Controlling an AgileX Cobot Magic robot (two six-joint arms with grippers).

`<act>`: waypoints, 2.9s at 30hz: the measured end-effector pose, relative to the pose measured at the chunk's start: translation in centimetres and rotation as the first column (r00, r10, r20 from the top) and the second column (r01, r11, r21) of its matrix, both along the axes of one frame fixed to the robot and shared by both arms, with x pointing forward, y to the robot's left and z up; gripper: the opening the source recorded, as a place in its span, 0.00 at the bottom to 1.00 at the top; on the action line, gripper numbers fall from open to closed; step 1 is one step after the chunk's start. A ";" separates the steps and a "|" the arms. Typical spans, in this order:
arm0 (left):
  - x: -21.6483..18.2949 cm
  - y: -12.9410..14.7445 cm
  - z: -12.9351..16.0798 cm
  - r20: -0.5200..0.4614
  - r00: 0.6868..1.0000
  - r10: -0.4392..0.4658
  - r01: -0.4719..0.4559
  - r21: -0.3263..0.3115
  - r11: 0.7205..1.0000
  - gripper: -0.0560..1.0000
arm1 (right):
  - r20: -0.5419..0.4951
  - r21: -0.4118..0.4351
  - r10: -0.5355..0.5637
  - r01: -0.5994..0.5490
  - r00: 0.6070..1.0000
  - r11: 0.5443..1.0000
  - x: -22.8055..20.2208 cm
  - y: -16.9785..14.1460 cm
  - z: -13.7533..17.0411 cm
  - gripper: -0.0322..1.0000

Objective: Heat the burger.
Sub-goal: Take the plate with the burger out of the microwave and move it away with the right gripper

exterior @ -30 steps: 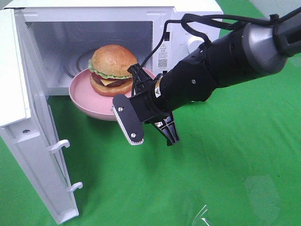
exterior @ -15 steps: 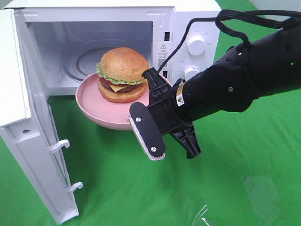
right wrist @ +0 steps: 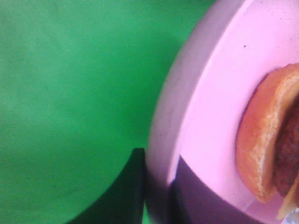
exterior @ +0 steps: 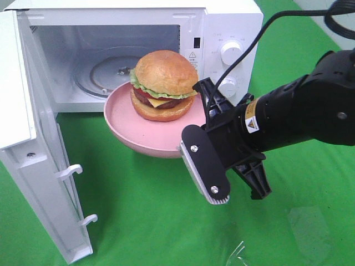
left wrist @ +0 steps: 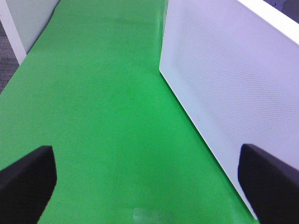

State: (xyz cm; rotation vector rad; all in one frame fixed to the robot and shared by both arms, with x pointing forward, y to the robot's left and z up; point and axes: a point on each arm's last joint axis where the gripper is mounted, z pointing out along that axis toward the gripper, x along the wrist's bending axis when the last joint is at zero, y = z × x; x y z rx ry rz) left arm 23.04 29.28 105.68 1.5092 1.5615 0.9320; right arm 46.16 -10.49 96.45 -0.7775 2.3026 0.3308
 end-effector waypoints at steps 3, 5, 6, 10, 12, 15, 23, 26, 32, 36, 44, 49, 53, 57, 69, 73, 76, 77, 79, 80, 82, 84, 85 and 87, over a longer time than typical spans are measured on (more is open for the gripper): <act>0.0 0.0 0.0 0.000 1.000 0.000 0.000 0.000 1.000 0.98 | -0.001 0.000 -0.008 0.008 1.000 1.000 -0.9 -0.9 0.5 0.15; 0.0 0.0 0.0 0.000 1.000 0.000 0.000 0.000 1.000 0.98 | 0.002 -0.001 -0.011 0.011 1.000 1.000 -1.5 -1.4 0.8 0.15; 0.0 0.0 0.0 0.000 1.000 0.000 0.000 0.000 1.000 0.98 | 0.005 -0.009 -0.013 0.013 1.000 1.000 -2.2 -2.1 1.1 0.15; 0.0 0.0 0.0 0.000 1.000 0.000 0.000 0.000 1.000 0.98 | 0.010 -0.029 -0.014 0.014 1.000 0.999 -3.4 -3.4 1.6 0.15; 0.0 0.0 0.0 0.000 1.000 0.000 0.000 0.000 1.000 0.98 | 0.009 -0.031 -0.025 0.025 1.000 0.999 -3.9 -3.9 1.7 0.15; 0.0 0.0 0.0 0.000 1.000 0.000 0.000 0.000 1.000 0.98 | 0.011 -0.023 -0.048 0.048 0.999 0.999 -4.6 -4.7 2.1 0.15; 0.0 0.0 0.0 0.000 1.000 0.000 0.000 0.000 1.000 0.98 | -0.015 -0.043 -0.100 0.100 0.995 0.994 -6.6 -6.8 2.1 0.15; 0.0 0.0 0.0 0.000 1.000 0.000 0.000 0.000 1.000 0.98 | -0.027 -0.041 -0.131 0.130 0.991 0.991 -7.5 -7.7 2.1 0.15; 0.0 0.0 0.0 0.000 1.000 0.000 0.000 0.000 1.000 0.98 | -0.034 -0.030 -0.210 0.209 0.977 0.977 -8.5 -9.1 2.5 0.15; 0.0 0.0 0.0 0.000 1.000 0.000 0.000 0.000 1.000 0.98 | -0.045 -0.058 -0.276 0.273 0.960 0.960 -8.7 -9.9 2.5 0.15; 0.0 0.0 0.0 0.000 1.000 0.000 0.000 0.000 1.000 0.98 | -0.073 -0.080 -0.415 0.409 0.907 0.909 -8.7 -10.7 2.3 0.15; 0.0 0.0 0.0 0.000 1.000 0.000 0.000 0.000 1.000 0.98 | -0.073 -0.086 -0.472 0.465 0.879 0.881 -8.7 -11.1 2.3 0.15; 0.0 0.0 0.0 0.000 1.000 0.000 0.000 0.000 1.000 0.98 | -0.089 -0.074 -0.550 0.545 0.831 0.835 -8.7 -11.5 2.3 0.15; 0.0 0.0 0.0 0.000 1.000 0.000 0.000 0.000 1.000 0.98 | -0.110 -0.067 -0.618 0.615 0.778 0.786 -8.7 -11.8 2.2 0.15; 0.0 0.0 0.0 0.000 1.000 0.000 0.000 0.000 1.000 0.98 | -0.135 -0.076 -0.817 0.816 0.561 0.573 -7.9 -12.2 0.9 0.15; 0.0 0.0 0.0 0.000 1.000 0.000 0.000 0.000 1.000 0.98 | -0.159 -0.084 -0.893 0.895 0.421 0.437 -7.4 -12.0 -0.4 0.15; 0.0 0.0 0.0 0.000 1.000 0.000 0.000 0.000 1.000 0.98 | -0.163 -0.085 -0.905 0.909 0.392 0.409 -7.3 -12.0 -0.6 0.15; 0.0 0.0 0.0 0.000 1.000 0.000 0.000 0.000 1.000 0.98 | -0.166 -0.092 -0.929 0.933 0.331 0.349 -7.1 -11.9 -1.2 0.15; 0.0 0.0 0.0 0.000 1.000 0.000 0.000 0.000 1.000 0.98 | -0.163 -0.098 -0.949 0.953 0.269 0.286 -6.9 -11.9 -1.7 0.15; 0.0 0.0 0.0 0.000 1.000 0.000 0.000 0.000 1.000 0.98 | -0.163 -0.098 -0.949 0.953 0.269 0.286 -6.9 -11.9 -1.7 0.15; 0.0 0.0 0.0 0.000 1.000 0.000 0.000 0.000 1.000 0.98 | -0.155 -0.101 -0.966 0.970 0.206 0.223 -6.7 -11.8 -2.0 0.15; 0.0 0.0 0.0 0.000 1.000 0.000 0.000 0.000 1.000 0.98 | -0.142 -0.091 -0.982 0.986 0.126 0.140 -6.2 -11.7 -2.1 0.15; 0.0 0.0 0.0 0.000 1.000 0.000 0.000 0.000 1.000 0.98 | -0.118 -0.072 -0.992 0.996 0.048 0.057 -5.7 -11.7 -2.1 0.15; 0.0 0.0 0.0 0.000 1.000 0.000 0.000 0.000 1.000 0.98 | -0.088 -0.058 -0.996 0.998 0.000 0.005 -5.3 -11.6 -2.0 0.15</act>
